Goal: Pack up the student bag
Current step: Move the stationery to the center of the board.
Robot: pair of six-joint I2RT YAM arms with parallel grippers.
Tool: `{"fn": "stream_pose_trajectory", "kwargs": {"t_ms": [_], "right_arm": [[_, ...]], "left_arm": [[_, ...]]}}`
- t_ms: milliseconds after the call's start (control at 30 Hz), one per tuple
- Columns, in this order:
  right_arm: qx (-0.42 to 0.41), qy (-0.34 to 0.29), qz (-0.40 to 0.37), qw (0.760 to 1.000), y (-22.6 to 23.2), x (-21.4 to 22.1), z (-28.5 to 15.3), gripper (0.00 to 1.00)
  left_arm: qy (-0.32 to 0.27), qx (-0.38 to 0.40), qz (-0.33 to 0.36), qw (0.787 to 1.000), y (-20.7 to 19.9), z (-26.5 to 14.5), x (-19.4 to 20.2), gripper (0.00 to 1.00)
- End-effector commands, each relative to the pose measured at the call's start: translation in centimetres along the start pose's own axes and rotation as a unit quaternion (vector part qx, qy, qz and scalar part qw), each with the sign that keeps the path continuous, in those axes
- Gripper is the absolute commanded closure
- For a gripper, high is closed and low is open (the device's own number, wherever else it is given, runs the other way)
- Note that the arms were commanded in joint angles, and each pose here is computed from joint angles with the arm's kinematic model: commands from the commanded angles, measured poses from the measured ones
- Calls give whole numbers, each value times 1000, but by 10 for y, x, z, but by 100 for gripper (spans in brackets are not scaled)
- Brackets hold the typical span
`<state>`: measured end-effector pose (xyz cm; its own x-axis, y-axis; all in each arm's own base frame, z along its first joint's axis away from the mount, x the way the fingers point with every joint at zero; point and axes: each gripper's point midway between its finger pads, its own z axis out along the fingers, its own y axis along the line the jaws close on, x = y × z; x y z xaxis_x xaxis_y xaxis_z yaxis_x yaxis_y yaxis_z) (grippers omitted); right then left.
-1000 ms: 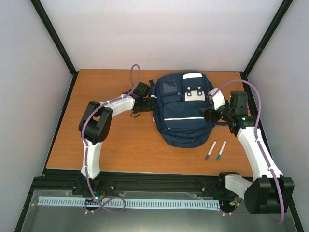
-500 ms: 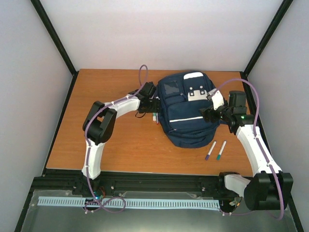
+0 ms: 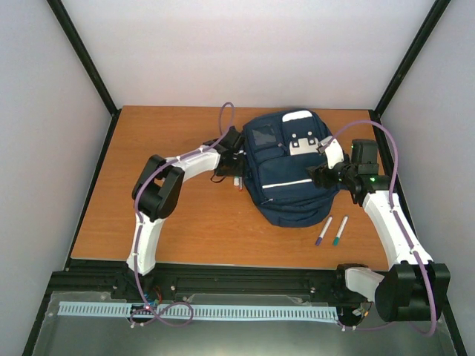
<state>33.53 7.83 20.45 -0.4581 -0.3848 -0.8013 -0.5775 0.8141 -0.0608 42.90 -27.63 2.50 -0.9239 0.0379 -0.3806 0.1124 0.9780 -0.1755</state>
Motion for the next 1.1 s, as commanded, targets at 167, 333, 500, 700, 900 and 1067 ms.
{"fn": "stream_pose_trajectory", "kwargs": {"t_ms": [167,333,500,700,900,1067], "right_arm": [[-12,-1,-2,1000,4,2,1,20],[-18,-3,-3,1000,6,1,1,22],[-23,-3,-2,1000,7,1,2,23],[-36,16,1,999,6,7,10,29],[-62,25,14,998,13,9,14,33],[-65,20,14,998,14,8,13,33]], "left_arm": [[40,-100,17,994,37,-2,36,44],[41,-126,9,991,54,-11,51,51],[45,-149,5,988,71,-18,68,60],[42,-163,14,986,82,-22,76,66],[36,-173,10,984,86,-22,70,68],[22,-161,-2,987,82,-34,61,54]]}}
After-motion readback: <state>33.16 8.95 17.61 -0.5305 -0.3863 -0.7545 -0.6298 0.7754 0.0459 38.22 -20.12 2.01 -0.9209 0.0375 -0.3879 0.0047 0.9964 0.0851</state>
